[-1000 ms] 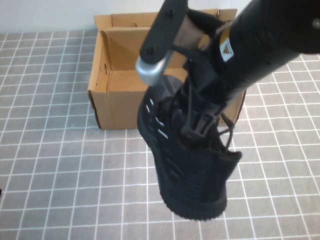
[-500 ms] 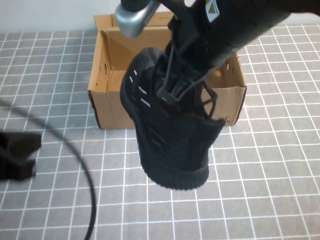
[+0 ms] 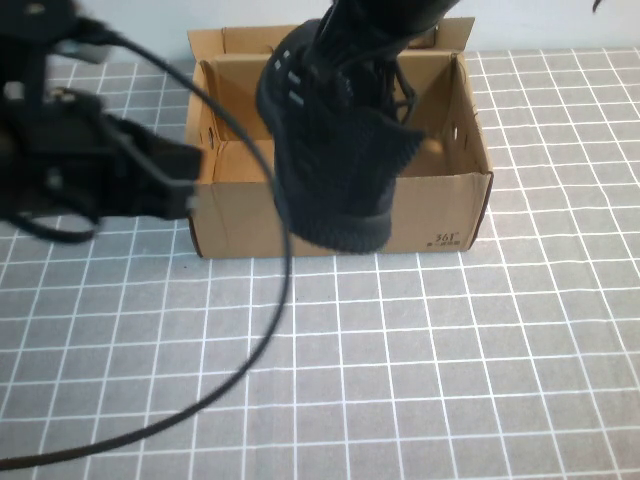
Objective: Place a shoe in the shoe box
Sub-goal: Hand over the shoe
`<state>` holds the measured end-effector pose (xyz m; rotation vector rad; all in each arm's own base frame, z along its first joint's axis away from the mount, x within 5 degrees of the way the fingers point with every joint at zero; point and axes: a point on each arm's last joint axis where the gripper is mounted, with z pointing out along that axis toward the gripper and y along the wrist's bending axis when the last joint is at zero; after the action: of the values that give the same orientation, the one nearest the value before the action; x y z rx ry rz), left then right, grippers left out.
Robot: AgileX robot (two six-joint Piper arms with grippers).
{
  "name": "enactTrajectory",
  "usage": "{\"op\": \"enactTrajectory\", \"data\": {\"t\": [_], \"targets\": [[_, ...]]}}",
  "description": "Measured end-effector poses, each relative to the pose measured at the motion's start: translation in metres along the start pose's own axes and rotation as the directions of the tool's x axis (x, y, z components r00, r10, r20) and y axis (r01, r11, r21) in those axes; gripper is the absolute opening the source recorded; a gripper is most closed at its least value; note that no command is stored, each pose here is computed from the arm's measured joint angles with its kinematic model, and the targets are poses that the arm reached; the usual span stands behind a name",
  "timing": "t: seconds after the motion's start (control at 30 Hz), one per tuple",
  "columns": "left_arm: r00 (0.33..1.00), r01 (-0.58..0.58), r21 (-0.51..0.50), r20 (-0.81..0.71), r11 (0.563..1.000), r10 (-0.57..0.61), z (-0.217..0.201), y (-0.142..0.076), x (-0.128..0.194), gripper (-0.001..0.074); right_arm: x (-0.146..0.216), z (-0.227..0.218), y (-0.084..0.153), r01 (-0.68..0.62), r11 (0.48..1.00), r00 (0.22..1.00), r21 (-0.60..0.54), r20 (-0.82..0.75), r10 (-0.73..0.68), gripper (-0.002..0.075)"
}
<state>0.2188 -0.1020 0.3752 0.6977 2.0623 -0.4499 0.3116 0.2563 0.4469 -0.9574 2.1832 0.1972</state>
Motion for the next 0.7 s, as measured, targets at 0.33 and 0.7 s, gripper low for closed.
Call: {"op": "enactTrajectory", "data": {"t": [0.33,0.7], "targets": [[0.958,-0.264,0.041,0.132,0.964,0.256,0.022,-0.035,-0.026,0.0021,0.004,0.039,-0.046,-0.182,0.980,0.983,-0.079,-0.023,0.181,-0.0001],[0.913,-0.384,0.118,0.200,0.916,0.356,0.044,-0.069,-0.028,0.0640,0.003,0.039,-0.044,-0.203,0.974,0.979,-0.099,-0.022,0.202,-0.0001]]}}
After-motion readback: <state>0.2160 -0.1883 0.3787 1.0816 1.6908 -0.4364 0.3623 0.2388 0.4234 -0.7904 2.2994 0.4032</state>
